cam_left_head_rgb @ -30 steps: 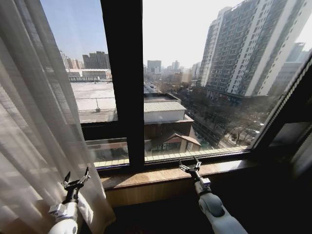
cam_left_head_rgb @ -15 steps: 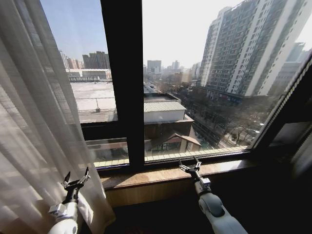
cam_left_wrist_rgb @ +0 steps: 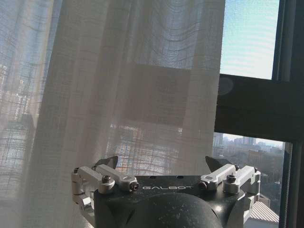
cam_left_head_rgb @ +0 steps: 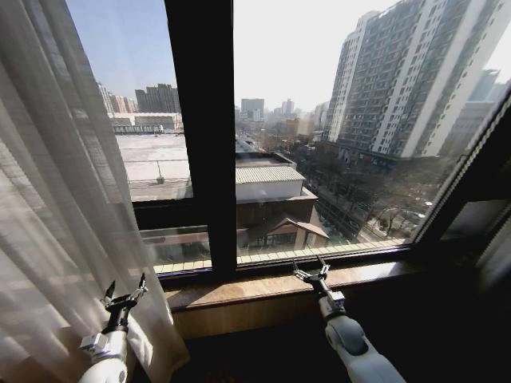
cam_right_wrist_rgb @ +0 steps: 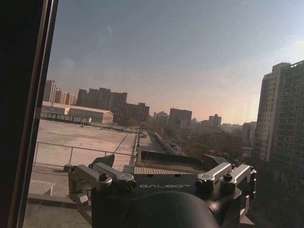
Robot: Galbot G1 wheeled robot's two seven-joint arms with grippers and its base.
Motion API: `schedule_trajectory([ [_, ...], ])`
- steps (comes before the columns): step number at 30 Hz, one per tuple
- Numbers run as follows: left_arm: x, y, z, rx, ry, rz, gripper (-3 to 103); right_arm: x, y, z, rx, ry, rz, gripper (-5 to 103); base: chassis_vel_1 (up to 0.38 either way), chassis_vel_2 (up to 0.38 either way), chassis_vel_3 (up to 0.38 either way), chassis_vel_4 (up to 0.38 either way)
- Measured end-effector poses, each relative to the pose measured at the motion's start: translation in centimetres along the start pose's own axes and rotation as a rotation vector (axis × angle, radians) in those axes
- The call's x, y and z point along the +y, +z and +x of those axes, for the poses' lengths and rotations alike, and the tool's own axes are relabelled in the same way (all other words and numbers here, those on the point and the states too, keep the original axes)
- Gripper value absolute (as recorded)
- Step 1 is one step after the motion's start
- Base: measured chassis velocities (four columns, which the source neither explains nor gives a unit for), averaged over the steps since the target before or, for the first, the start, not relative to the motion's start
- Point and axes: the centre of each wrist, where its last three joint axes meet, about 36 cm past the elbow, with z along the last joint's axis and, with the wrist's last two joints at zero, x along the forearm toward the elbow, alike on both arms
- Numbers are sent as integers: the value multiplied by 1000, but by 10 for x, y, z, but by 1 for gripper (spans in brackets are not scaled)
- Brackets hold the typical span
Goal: Open the curtains by pulling them apart, changing their state from closed to fully open.
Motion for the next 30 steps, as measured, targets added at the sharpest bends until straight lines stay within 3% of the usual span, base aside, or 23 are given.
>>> schedule_trajectory([
  [12, 0, 0, 0, 0, 0, 0, 100, 0, 0, 0, 0, 0, 0, 100, 0, 0, 0, 0],
  [16, -9, -1, -8, 17, 6, 8, 100, 0, 0, 0, 0, 0, 0, 100, 0, 0, 0, 0],
  [20, -45, -9, -38, 89, 38, 22, 100, 0, 0, 0, 0, 0, 0, 100, 0, 0, 0, 0],
  [23, -60, -14, -49, 117, 50, 21, 100, 0, 0, 0, 0, 0, 0, 100, 0, 0, 0, 0],
  [29, -114, -36, -85, 216, 97, -21, 100, 0, 0, 0, 0, 0, 0, 100, 0, 0, 0, 0],
  [30, -114, -36, -85, 216, 97, -21, 100, 0, 0, 0, 0, 0, 0, 100, 0, 0, 0, 0],
])
